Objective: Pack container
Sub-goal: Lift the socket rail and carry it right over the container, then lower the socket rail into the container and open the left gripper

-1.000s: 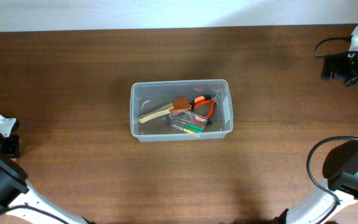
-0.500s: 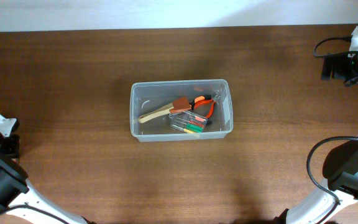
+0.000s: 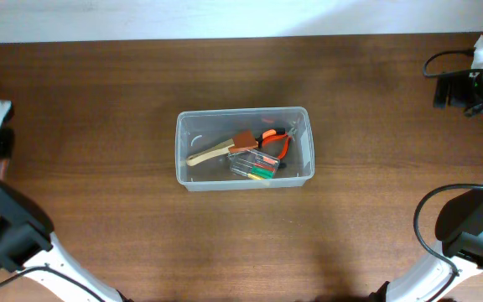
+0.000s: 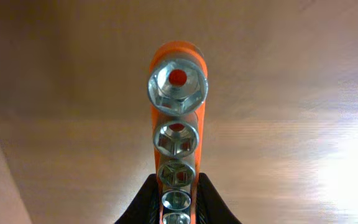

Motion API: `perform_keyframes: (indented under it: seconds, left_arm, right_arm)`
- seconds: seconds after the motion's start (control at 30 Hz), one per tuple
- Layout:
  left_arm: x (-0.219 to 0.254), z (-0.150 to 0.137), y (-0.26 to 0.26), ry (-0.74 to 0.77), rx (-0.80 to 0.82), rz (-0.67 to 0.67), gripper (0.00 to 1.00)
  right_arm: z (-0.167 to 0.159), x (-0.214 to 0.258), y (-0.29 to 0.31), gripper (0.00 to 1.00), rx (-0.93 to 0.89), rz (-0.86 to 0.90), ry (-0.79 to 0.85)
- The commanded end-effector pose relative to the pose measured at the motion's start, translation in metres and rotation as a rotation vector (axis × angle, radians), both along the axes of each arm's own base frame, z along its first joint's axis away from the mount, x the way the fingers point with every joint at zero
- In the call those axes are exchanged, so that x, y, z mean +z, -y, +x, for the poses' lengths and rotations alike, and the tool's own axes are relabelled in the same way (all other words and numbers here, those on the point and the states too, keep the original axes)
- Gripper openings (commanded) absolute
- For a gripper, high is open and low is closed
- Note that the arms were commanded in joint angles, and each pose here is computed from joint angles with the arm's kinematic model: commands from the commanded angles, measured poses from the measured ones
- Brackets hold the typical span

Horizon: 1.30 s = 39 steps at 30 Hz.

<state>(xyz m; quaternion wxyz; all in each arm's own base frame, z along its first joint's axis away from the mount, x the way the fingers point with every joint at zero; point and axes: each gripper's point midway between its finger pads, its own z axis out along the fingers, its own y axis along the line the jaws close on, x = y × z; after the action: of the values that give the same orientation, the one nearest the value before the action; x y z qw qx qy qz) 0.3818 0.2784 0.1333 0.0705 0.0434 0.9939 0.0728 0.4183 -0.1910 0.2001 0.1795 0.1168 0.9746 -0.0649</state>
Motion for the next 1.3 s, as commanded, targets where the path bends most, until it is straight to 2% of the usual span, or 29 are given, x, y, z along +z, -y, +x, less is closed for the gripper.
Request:
perform_keyframes:
  seconds: [0.0,0.17,0.27,0.4,0.63,0.9,1.27]
  left_arm:
    - [0.046,0.047,0.053,0.191,-0.114,-0.12,0.02]
    - [0.107,0.087,0.138,0.377,-0.308,-0.257,0.02]
    - [0.134,0.098,0.187,0.438,-0.417,-0.293,0.02]
    - [0.147,0.102,0.251,0.439,-0.565,-0.309,0.02]
    - [0.145,0.089,0.364,0.391,-0.85,-0.35,0.02]
    - [0.14,0.057,0.454,0.345,-1.173,-0.337,0.02]
    - [0.088,0.026,0.501,0.164,-1.279,-0.371,0.02]
  right_arm:
    - [0.001,-0.003,-0.002,0.99,0.008,0.006,-0.004]
    - [0.001,-0.003,-0.002,0.99,0.009,0.006,-0.004]
    - [0.001,-0.003,-0.002,0.99,0.009,0.006,-0.004]
    - [0.001,-0.003,-0.002,0.98,0.009,0.006,-0.004]
    - [0.001,-0.003,-0.002,0.99,0.008,0.006,-0.004]
    - [0.001,-0.003,-0.002,0.99,0.009,0.006,-0.004]
    - [0.001,-0.003,-0.002,0.99,0.009,0.006,-0.004]
